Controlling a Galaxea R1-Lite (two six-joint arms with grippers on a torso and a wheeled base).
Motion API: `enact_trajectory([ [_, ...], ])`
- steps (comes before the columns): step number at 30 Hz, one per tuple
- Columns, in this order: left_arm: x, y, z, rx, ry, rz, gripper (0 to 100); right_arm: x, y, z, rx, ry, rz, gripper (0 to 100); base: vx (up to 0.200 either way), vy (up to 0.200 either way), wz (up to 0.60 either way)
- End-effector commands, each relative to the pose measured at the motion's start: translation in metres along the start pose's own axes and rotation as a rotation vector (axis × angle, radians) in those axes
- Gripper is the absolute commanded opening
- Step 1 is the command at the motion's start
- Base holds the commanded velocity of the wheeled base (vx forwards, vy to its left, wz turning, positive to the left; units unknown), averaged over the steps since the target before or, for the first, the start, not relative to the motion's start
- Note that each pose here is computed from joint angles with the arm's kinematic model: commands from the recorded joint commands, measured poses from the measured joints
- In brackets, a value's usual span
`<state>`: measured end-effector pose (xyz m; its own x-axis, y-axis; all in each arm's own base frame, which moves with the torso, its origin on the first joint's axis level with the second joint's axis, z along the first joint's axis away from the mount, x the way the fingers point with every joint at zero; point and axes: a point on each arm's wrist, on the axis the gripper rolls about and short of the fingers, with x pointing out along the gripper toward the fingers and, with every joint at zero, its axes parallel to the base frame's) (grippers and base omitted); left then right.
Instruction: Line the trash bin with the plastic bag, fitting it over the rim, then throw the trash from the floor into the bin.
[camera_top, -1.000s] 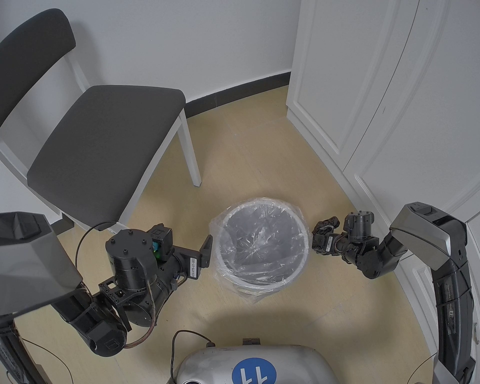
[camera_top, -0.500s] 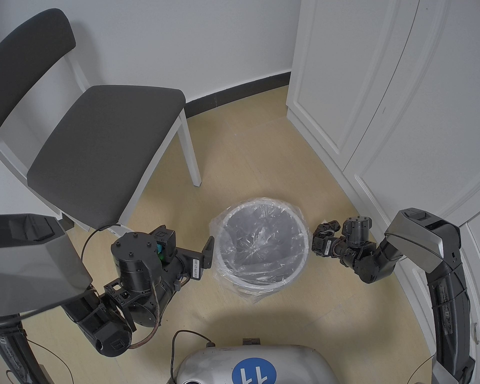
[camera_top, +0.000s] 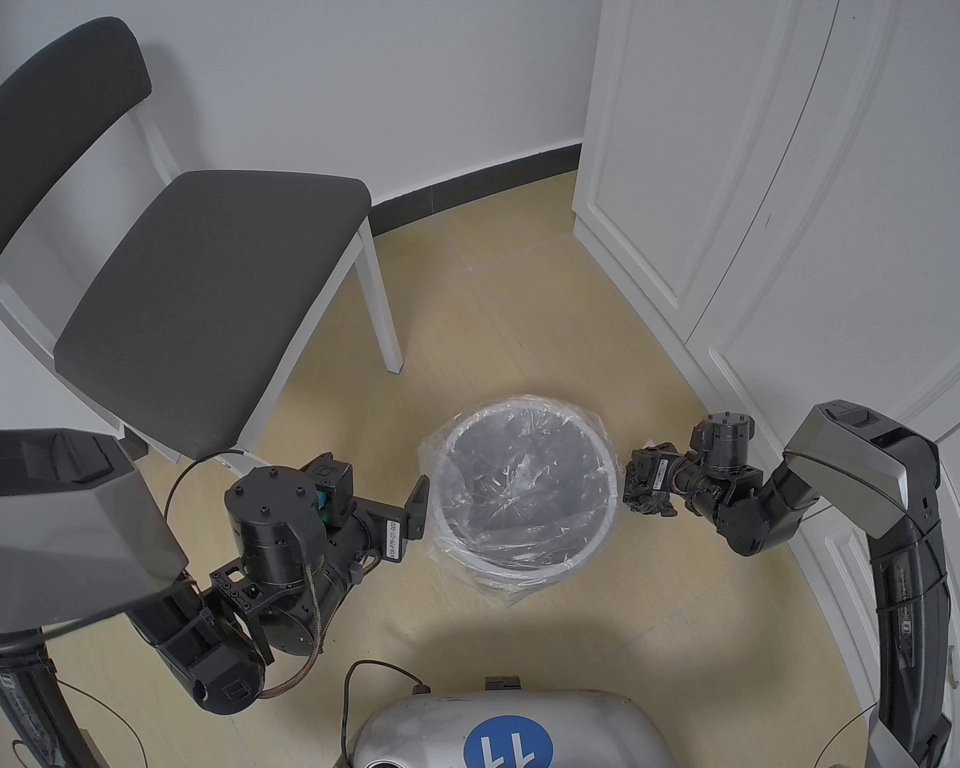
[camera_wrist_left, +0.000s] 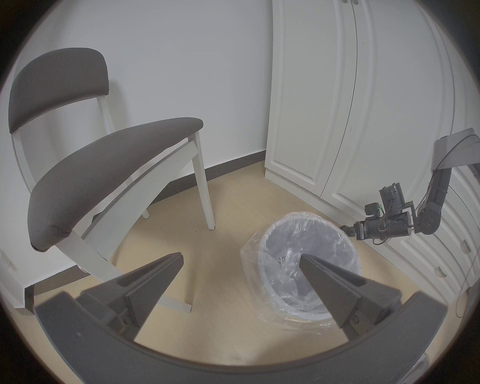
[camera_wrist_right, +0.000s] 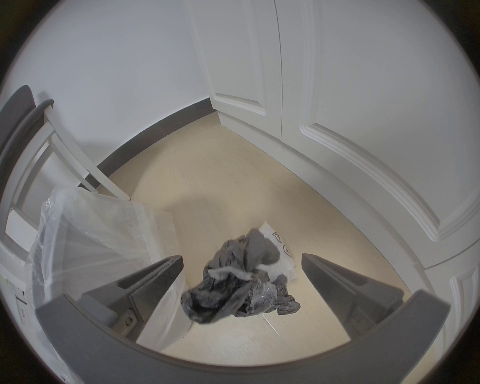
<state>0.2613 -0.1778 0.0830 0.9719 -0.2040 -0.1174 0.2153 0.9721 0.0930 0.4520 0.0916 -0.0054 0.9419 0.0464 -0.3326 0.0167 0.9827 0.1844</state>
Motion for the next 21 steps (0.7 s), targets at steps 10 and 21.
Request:
enact_trajectory([
  [10, 0.000, -0.001, -0.001, 0.001, 0.003, -0.002, 100, 0.007, -0.001, -0.001, 0.024, -0.004, 0.009, 100, 0.000, 0.000, 0.00],
  [21, 0.000, -0.001, -0.001, -0.002, -0.002, -0.003, 100, 0.027, -0.005, -0.001, 0.212, 0.010, 0.014, 100, 0.000, 0.000, 0.00],
])
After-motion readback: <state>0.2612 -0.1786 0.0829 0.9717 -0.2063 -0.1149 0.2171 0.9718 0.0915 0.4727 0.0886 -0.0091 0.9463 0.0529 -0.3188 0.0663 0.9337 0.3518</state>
